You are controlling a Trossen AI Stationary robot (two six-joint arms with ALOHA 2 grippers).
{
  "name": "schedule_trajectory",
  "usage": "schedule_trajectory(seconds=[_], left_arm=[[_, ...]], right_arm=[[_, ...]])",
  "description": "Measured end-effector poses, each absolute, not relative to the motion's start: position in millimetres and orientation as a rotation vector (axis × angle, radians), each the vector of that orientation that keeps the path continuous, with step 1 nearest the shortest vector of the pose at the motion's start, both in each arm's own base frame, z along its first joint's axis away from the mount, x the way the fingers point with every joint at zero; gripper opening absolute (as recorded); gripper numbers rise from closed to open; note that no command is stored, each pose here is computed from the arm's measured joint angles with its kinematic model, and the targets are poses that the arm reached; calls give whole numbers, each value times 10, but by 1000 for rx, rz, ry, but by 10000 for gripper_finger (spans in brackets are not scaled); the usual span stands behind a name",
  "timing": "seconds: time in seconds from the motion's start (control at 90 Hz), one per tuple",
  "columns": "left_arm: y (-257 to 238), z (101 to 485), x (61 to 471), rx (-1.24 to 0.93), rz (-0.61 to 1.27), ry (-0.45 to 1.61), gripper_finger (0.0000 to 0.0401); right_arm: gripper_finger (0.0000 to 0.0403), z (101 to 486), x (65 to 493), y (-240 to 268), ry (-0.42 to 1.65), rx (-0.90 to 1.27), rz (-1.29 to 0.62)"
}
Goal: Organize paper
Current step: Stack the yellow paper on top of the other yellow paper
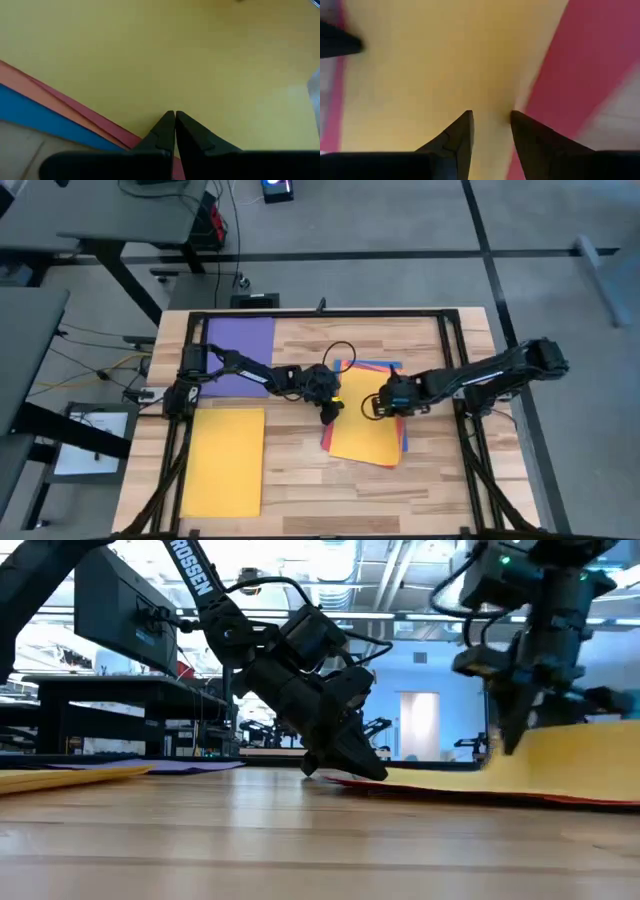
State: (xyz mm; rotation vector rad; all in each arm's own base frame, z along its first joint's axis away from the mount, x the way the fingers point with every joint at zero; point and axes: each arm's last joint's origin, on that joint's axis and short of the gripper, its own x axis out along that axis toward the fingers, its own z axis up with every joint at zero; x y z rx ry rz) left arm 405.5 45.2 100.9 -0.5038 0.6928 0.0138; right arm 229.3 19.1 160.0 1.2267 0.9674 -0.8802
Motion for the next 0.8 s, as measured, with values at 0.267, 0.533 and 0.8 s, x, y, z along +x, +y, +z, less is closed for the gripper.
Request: schedule_trajectory(seconds=[0.267, 0.533, 0.8], left_arm=[[453, 1010, 4057, -512, 18, 690, 0], [451, 1019, 4053, -513, 13, 693, 0], [451, 1023, 4054, -513, 12, 691, 0]], right_arm=[[123, 1416, 2397, 209, 995, 1154, -880], [123, 1606, 2212, 256, 1138, 1117, -917], [123, 1620, 2186, 230, 1082, 1081, -945]])
